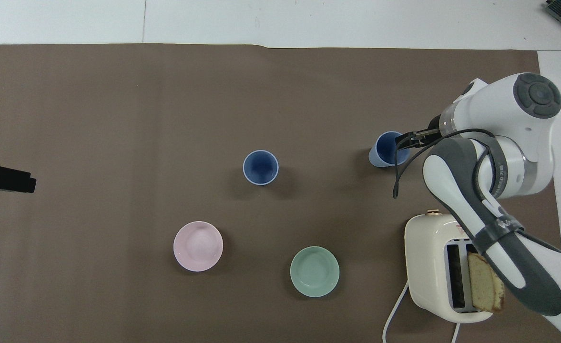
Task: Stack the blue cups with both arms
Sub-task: 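Reach the right gripper to the other blue cup and grasp it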
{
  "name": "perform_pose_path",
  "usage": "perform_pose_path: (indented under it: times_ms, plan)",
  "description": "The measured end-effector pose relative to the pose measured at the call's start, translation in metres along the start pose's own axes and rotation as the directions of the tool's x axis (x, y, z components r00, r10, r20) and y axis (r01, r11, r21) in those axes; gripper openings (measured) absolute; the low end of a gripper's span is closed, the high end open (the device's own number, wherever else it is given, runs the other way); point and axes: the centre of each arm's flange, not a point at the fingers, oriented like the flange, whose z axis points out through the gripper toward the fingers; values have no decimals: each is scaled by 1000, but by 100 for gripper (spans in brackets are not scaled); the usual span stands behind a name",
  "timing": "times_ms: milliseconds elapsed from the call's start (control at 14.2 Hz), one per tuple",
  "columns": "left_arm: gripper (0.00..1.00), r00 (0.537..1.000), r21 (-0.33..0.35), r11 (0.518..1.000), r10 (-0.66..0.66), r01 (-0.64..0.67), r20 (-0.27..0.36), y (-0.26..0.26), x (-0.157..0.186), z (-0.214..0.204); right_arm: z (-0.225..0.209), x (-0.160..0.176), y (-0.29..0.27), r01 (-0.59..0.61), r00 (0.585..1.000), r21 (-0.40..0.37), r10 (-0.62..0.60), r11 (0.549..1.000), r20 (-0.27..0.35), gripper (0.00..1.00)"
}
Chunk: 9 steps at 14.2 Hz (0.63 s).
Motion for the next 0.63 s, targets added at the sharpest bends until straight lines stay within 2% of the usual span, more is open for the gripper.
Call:
perform_pose_path:
  times_ms: [421,562,632]
  plan:
    - [100,1000,-20,1000,0,0,-3,2,0,-1,19,1,-10,16,1000,7,-16,1000,16,100]
    - [100,1000,-29,1000,-1,1,-4,2,0,-1,24,1,-16,25,999,9,-25,1000,23,96]
    - [100,1000,-31,1000,-1,1,-5,2,-1,-1,25,1,-17,27,999,9,-27,1000,24,88]
